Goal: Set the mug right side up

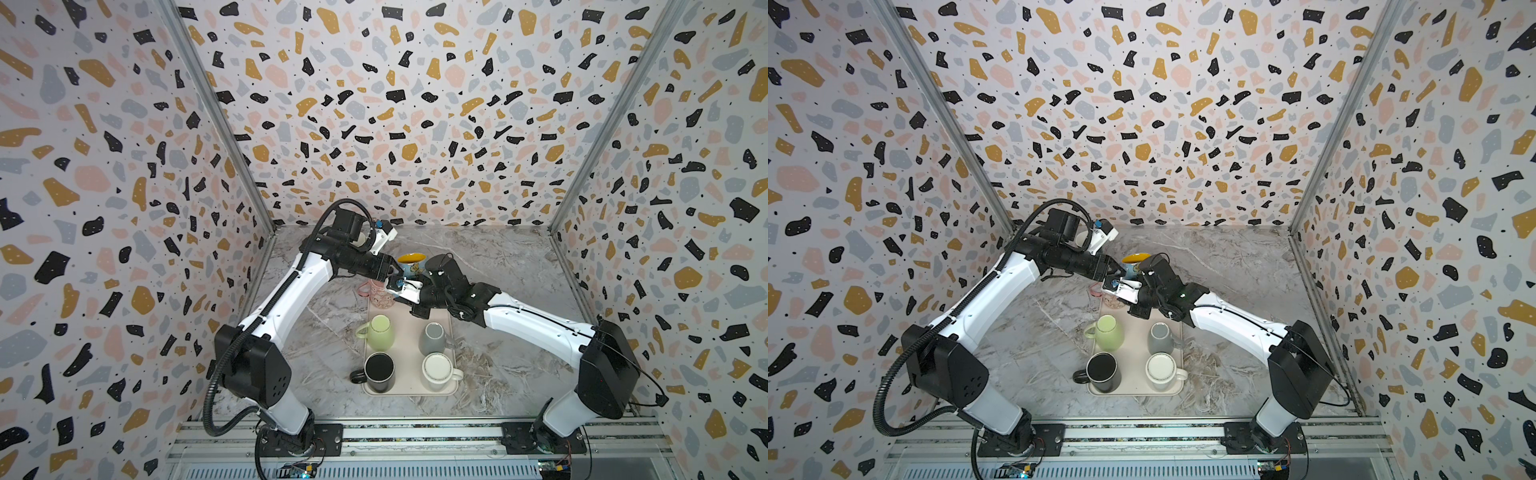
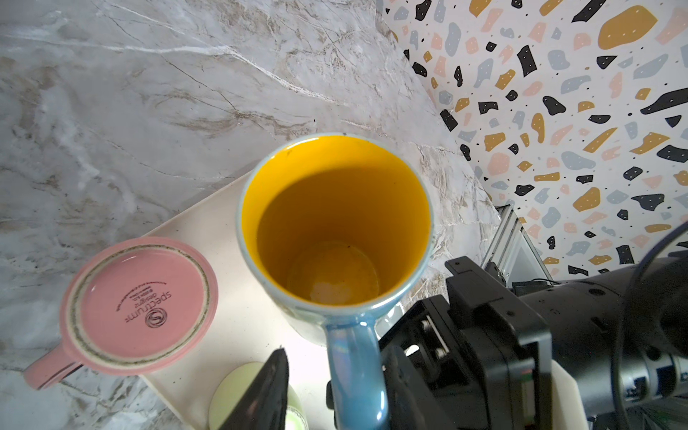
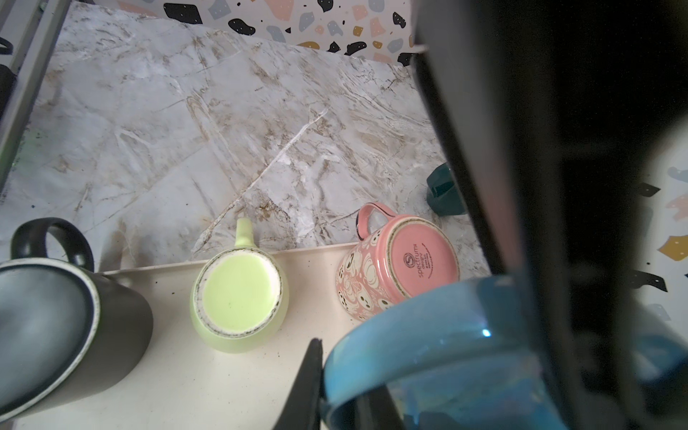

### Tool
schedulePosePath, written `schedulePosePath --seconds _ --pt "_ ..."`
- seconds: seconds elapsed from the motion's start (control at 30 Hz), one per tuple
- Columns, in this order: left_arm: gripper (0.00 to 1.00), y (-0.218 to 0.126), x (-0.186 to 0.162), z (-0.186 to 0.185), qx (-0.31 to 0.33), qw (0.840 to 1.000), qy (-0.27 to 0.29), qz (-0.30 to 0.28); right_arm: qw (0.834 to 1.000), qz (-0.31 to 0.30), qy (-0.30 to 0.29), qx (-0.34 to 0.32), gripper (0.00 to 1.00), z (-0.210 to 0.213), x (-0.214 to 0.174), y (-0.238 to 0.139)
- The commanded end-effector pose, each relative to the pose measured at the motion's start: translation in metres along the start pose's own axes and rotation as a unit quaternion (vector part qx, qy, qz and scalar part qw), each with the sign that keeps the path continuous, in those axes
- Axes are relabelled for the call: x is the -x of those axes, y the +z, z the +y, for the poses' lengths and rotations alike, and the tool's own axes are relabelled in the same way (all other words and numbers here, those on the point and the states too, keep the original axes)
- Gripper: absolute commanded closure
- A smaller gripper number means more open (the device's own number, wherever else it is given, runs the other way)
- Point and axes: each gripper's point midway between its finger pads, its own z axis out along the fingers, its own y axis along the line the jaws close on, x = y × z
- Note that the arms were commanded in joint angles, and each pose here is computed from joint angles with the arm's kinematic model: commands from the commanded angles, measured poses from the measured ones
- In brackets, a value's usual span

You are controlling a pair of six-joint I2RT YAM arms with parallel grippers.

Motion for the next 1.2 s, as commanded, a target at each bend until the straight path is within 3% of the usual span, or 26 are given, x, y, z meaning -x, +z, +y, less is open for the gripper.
schedulePosePath --seconds 0.0,0.73,1.0,1.17 --pt "0.59 0.002 -0.005 -0.003 0.0 1.0 0.004 0.011 0.995 -0.065 -0.048 -0.056 1.0 -0.029 0.055 -0.02" --pt "0.71 0.015 -0.02 0.004 0.01 0.999 -0.005 0.039 0.994 -0.059 -0.064 -0.071 1.0 -0.029 0.053 -0.016" --pt "0.83 0.018 -0.023 0.004 0.008 0.999 -0.006 0.044 0.993 -0.059 -0.066 -0.073 1.0 -0.028 0.052 -0.017" --pt "0.99 0.02 -0.025 0.004 0.009 0.999 -0.007 0.048 0.993 -0.057 -0.068 -0.074 1.0 -0.027 0.051 -0.017"
